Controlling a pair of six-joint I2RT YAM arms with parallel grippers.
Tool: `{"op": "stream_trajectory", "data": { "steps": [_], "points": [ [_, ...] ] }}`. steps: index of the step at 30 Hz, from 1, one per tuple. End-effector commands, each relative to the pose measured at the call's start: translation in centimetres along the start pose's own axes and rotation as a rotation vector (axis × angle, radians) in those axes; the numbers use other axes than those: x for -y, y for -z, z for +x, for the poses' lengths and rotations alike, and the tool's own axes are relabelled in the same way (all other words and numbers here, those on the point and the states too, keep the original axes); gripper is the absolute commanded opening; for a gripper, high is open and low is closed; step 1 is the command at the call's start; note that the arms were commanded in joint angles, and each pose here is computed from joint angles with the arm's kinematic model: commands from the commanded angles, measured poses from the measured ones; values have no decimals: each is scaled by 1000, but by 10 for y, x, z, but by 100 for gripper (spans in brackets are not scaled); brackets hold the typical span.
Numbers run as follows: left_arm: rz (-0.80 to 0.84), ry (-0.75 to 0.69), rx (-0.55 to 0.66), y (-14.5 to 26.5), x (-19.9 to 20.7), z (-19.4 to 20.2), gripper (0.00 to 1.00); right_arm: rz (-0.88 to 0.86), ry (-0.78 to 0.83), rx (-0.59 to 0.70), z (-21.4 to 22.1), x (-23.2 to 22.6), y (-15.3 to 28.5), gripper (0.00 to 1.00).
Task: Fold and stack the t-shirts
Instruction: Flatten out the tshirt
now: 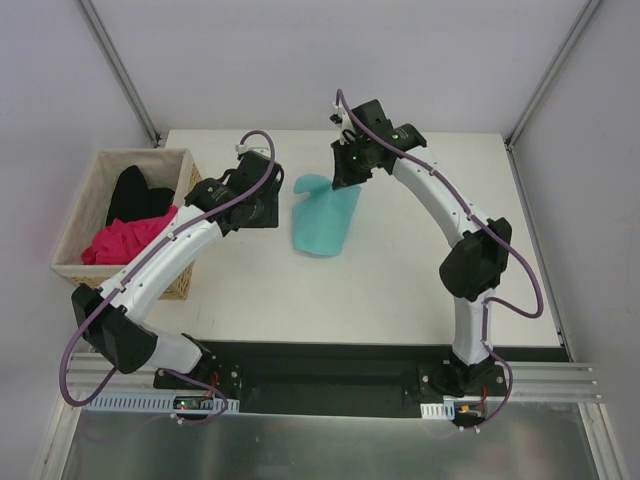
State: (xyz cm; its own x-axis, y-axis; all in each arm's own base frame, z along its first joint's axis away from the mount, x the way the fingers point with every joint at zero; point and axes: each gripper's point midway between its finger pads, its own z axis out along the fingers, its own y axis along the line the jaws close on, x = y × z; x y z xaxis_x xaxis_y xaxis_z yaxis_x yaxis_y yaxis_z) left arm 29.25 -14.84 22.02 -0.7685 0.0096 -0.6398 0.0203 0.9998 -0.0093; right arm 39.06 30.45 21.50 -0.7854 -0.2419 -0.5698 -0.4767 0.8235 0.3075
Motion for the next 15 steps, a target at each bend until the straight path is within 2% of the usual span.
{"op": "stream_trajectory", "data": {
  "steps": [1,8,15],
  "points": [
    [-22,6,31,2,-9,-6,52,61,103,129,-33,-2,51,1],
    [-3,-16,16,-4,-3,-7,52,79,164,217,-49,-9,88,1],
    [21,-30,6,-8,5,-10,52,196,247,312,-62,-1,123,1]
  ]
}}
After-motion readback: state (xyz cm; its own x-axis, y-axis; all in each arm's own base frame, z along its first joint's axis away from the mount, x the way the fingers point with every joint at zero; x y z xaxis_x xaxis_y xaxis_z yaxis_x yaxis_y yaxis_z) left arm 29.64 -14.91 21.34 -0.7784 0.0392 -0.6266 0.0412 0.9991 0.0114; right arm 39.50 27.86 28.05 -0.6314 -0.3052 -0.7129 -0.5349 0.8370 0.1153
